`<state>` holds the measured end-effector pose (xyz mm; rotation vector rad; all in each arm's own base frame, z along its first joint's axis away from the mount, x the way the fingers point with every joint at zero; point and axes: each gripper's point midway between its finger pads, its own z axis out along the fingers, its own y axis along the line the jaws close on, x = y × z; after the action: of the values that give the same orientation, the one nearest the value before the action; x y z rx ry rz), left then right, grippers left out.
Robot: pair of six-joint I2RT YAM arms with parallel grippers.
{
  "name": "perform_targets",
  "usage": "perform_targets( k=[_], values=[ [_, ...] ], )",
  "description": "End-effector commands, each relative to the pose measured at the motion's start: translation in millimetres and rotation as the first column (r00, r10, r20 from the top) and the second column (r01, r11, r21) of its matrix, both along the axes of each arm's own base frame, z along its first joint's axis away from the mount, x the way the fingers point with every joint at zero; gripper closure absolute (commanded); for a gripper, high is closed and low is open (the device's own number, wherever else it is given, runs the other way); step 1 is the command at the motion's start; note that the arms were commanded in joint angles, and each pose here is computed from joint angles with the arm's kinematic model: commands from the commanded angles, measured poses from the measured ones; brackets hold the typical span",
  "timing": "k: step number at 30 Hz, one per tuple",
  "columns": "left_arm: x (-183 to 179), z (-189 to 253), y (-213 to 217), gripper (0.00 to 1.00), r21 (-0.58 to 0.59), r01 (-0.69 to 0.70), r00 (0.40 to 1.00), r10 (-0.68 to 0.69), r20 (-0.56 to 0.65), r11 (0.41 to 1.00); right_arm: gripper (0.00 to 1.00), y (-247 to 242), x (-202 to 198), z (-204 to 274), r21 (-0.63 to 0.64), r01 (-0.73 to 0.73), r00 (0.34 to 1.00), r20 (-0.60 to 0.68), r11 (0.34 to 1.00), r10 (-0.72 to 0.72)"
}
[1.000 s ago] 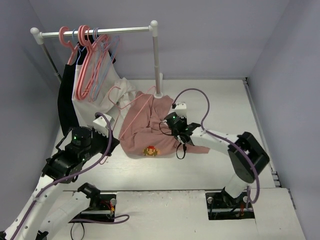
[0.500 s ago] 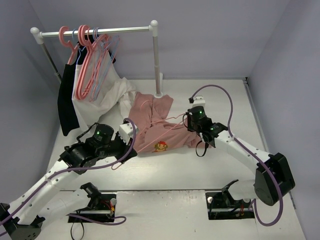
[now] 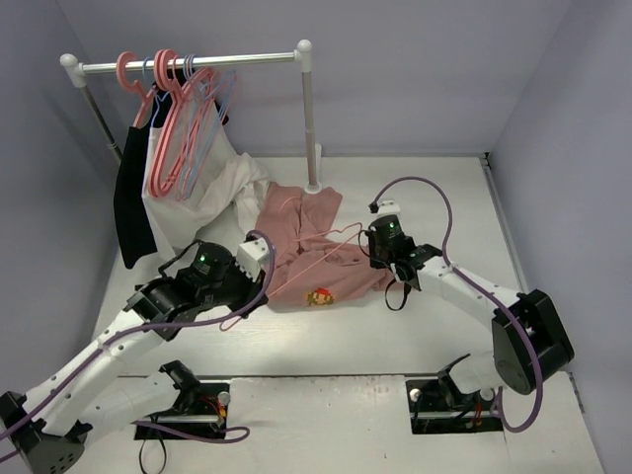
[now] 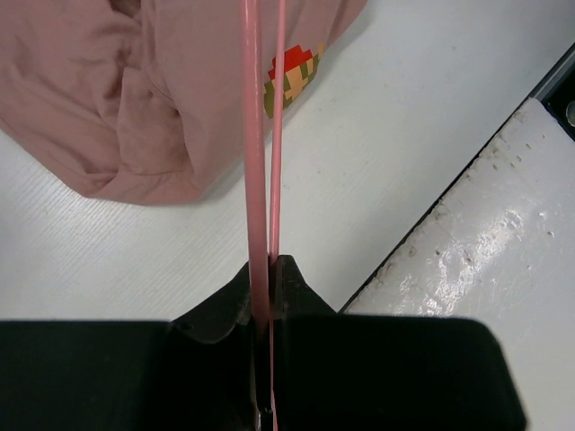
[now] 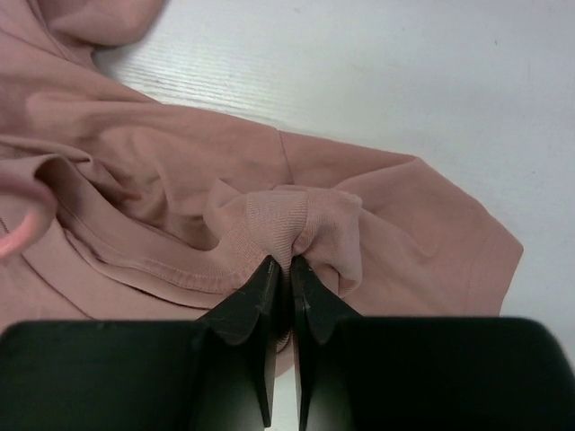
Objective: Place the t-shirt on the hanger
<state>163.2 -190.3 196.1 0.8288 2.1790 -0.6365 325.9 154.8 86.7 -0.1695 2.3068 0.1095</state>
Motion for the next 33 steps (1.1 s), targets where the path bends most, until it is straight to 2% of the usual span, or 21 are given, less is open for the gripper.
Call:
perform_targets(
  k=[1, 6, 12, 19, 21, 24, 30, 33],
  values=[
    [5.3, -2.6, -13.3, 1.00, -0.002, 0.019, 0.999, -0.020, -0.031, 1.000, 0.91, -4.1, 8.9, 14.7, 0.045, 0.035, 0.998, 0.054, 0.998, -0.037],
    [9.4, -16.1, -18.2, 1.00, 0.043, 0.024, 0.997, -0.020, -0.080, 0.999, 0.85, -9.1, 6.6, 7.7, 0.061, 0.048, 0.998, 0.028, 0.997, -0.049],
    [11.9, -13.9, -14.3, 1.00, 0.049, 0.000, 0.998, 0.003, -0.062, 0.999, 0.84, -9.6, 2.7, -4.6, 0.066, 0.056, 0.998, -0.008, 0.996, -0.056],
    [10.9, -9.4, -12.9, 1.00, 0.036, -0.001, 0.999, 0.003, -0.045, 0.999, 0.70, -1.7, 2.4, 11.4, 0.120, 0.033, 0.999, 0.018, 0.992, -0.035],
    [10.0, -10.3, -12.8, 1.00, 0.037, 0.002, 0.999, -0.001, -0.047, 0.999, 0.70, -1.1, 1.5, 14.8, 0.132, 0.032, 0.999, 0.025, 0.991, -0.036],
    [10.0, -10.8, -12.7, 1.00, 0.038, 0.001, 0.999, 0.001, -0.048, 0.999, 0.72, -4.2, -0.5, 18.2, 0.138, 0.045, 0.998, 0.036, 0.989, -0.051],
    [9.7, -11.4, -12.8, 1.00, 0.040, 0.005, 0.999, -0.003, -0.050, 0.999, 0.91, -9.8, -2.5, 8.9, 0.123, 0.081, 0.996, 0.019, 0.989, -0.084],
    [9.4, -11.7, -13.0, 1.00, 0.039, 0.005, 0.999, -0.003, -0.051, 0.999, 0.94, -13.2, -3.5, 3.4, 0.109, 0.095, 0.995, 0.011, 0.989, -0.097]
  ],
)
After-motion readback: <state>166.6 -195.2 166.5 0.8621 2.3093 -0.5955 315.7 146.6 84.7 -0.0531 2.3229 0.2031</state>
